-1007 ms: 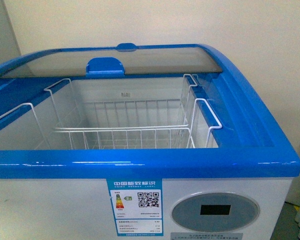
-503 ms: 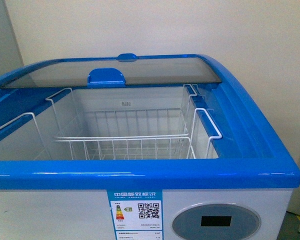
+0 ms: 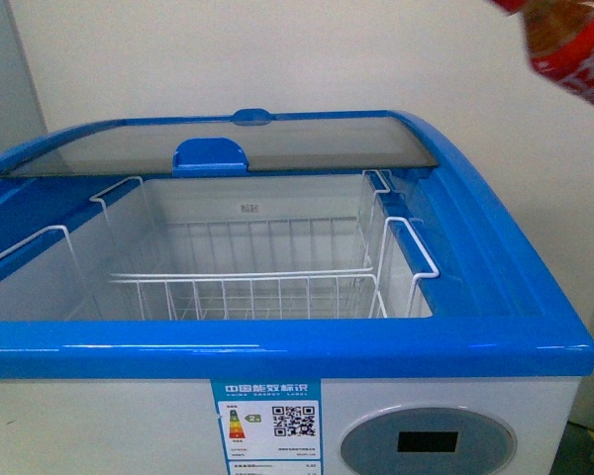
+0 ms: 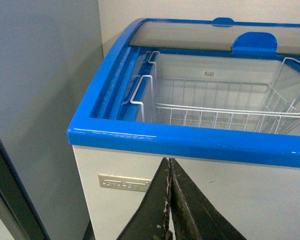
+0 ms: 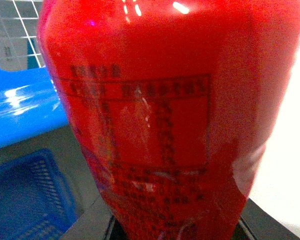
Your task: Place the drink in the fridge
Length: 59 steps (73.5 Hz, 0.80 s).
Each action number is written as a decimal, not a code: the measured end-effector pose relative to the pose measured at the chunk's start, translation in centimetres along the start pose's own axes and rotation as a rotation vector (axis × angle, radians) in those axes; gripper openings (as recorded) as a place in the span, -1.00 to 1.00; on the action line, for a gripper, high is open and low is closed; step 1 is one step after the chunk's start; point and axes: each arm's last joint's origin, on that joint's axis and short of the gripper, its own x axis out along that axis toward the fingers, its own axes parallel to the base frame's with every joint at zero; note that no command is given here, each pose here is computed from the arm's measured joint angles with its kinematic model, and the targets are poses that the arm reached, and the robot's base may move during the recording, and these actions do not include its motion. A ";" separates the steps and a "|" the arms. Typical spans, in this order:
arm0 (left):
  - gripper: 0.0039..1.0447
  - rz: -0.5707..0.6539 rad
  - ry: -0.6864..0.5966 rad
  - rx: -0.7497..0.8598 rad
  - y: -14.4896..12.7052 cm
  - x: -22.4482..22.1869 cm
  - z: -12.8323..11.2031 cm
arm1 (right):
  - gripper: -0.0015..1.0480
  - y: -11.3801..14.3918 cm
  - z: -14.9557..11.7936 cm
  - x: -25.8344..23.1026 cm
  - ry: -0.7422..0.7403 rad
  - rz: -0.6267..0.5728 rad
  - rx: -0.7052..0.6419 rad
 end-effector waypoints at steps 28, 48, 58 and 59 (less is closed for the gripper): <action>-0.96 0.001 0.018 0.001 0.0 -1.2 -1.2 | -0.31 -1.2 9.5 10.1 -0.108 0.079 -0.148; -0.96 0.001 -0.010 0.001 0.0 -1.5 -1.1 | -0.31 2.8 14.0 15.3 -0.159 0.181 -0.125; -0.96 0.001 -0.009 0.001 0.0 -1.5 -1.1 | -0.31 4.2 14.4 16.9 -0.144 0.211 -0.142; -0.96 0.001 -0.009 0.001 0.0 -1.5 -1.1 | -0.31 4.3 14.4 17.0 -0.141 0.212 -0.142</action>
